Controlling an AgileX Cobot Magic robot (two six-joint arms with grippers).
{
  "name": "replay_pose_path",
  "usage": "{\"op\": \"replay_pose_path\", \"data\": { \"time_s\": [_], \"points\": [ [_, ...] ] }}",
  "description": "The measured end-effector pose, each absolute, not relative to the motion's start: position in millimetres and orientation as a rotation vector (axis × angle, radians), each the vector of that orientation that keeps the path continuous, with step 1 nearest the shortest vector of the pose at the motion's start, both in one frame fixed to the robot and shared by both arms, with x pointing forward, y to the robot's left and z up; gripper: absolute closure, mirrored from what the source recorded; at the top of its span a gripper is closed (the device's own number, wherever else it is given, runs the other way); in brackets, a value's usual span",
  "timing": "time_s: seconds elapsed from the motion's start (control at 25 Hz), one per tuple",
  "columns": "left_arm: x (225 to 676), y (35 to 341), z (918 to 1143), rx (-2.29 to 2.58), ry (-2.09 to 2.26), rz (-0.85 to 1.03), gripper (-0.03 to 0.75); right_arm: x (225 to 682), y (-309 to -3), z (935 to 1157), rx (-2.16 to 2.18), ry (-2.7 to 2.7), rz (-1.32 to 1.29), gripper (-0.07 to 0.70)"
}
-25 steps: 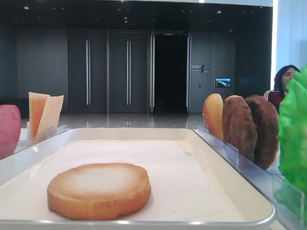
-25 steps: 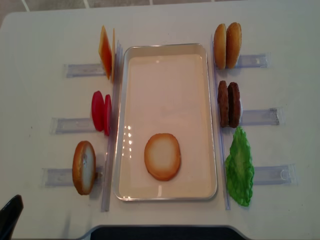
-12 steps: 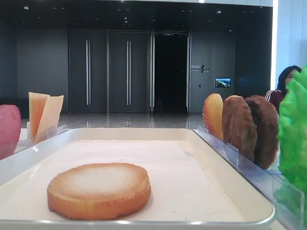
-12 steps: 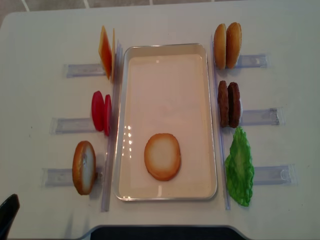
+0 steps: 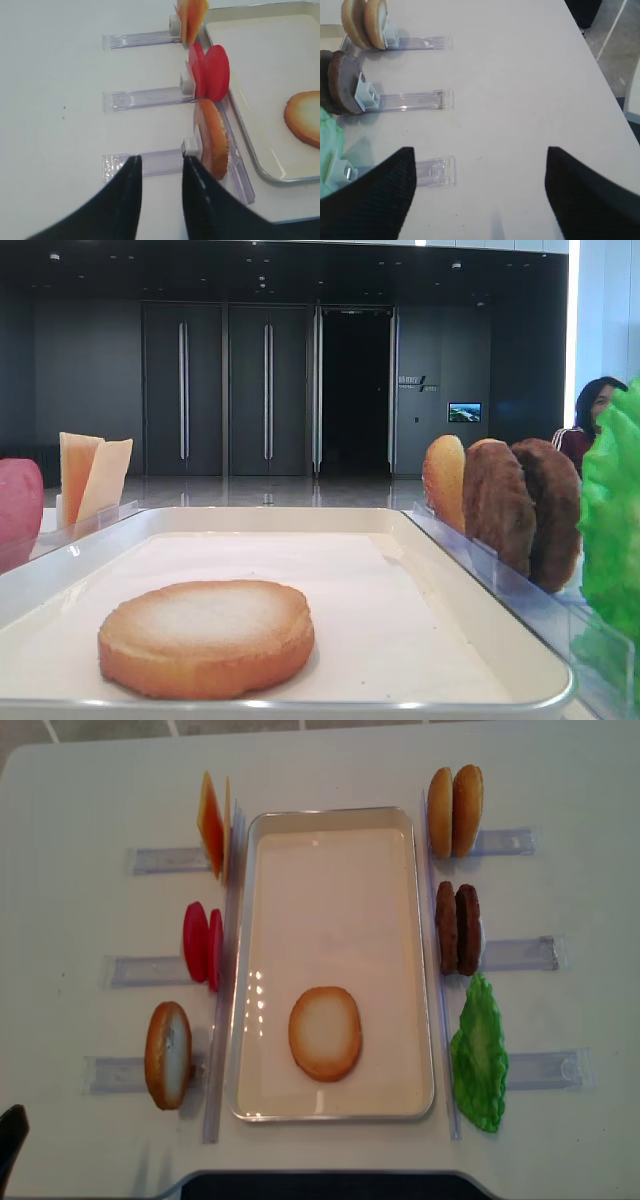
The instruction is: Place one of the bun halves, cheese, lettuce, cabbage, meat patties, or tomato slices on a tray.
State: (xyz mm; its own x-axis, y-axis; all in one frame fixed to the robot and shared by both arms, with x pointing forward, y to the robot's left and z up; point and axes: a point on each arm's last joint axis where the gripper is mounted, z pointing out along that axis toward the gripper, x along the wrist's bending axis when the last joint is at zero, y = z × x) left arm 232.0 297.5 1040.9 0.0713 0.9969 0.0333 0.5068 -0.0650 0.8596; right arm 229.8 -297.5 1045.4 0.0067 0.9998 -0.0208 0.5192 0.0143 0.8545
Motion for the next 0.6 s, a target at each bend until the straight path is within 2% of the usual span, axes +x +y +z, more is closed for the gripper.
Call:
{"op": "replay_pose_path", "data": {
  "time_s": [0.24, 0.6],
  "points": [
    [232.0, 297.3, 1040.9, 1.643, 1.541, 0.914, 0.533, 229.8, -297.5, 1045.4, 1.589, 1.597, 0.877, 0.094],
    [232.0, 297.3, 1040.9, 1.643, 1.541, 0.914, 0.626, 229.8, -297.5, 1045.4, 1.589, 1.597, 0.877, 0.094]
  ]
}}
